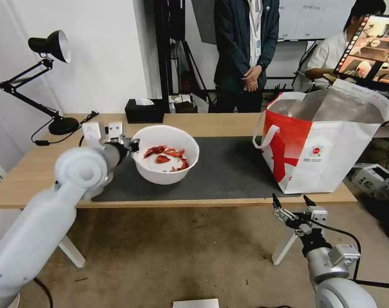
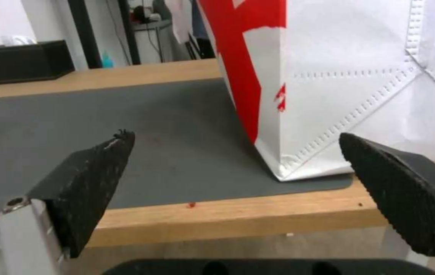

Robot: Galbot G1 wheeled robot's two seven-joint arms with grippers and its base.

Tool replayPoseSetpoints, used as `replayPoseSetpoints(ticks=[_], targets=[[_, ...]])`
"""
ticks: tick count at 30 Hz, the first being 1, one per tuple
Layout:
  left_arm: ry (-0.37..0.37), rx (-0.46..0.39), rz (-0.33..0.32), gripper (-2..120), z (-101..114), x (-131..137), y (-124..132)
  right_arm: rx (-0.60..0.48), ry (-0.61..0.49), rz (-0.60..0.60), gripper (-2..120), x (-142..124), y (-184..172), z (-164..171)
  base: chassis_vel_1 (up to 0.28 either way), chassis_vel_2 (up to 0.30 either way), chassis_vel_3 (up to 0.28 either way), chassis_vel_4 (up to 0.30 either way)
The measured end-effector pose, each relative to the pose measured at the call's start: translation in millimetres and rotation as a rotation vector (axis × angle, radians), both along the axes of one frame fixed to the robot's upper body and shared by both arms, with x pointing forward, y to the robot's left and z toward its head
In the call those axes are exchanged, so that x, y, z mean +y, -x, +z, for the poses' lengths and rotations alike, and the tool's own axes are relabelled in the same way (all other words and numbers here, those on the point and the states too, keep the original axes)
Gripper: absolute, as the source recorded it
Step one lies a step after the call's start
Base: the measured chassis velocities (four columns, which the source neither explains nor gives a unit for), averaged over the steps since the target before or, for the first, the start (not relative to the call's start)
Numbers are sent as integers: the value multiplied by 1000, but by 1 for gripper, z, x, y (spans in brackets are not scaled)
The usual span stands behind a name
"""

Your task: Pick up the trash from the table and place it into the takeout bag.

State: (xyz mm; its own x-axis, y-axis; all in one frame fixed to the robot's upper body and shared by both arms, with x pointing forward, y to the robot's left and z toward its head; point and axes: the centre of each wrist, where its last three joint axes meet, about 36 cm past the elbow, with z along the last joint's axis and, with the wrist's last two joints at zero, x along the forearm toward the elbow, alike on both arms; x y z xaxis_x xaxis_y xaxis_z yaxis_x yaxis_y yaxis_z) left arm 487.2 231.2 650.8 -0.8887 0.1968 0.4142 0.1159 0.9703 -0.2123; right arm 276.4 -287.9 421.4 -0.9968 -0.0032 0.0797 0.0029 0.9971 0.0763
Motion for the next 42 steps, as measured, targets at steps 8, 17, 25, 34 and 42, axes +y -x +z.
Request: replayPoseSetpoints(ticks=[8, 17, 25, 34, 42], targets=[[26, 2, -100, 0, 54, -53, -22, 10, -1, -9, 100, -1, -1, -4, 0, 0, 0, 0], [12, -54, -185, 0, 115, -133, -64, 19, 0, -16, 100, -2, -2, -7, 0, 0, 0, 0], [32, -55, -222, 0, 147, -192, -91, 28, 1, -22, 100, -3, -1, -9, 0, 0, 0, 0], [51, -48, -286, 0, 171, -277, -105, 43, 3, -28, 100, -4, 3, -13, 0, 0, 0, 0], [-39, -147, -336, 0, 150, -291, -125, 51, -4, -29, 100, -2, 6, -15, 0, 0, 0, 0]])
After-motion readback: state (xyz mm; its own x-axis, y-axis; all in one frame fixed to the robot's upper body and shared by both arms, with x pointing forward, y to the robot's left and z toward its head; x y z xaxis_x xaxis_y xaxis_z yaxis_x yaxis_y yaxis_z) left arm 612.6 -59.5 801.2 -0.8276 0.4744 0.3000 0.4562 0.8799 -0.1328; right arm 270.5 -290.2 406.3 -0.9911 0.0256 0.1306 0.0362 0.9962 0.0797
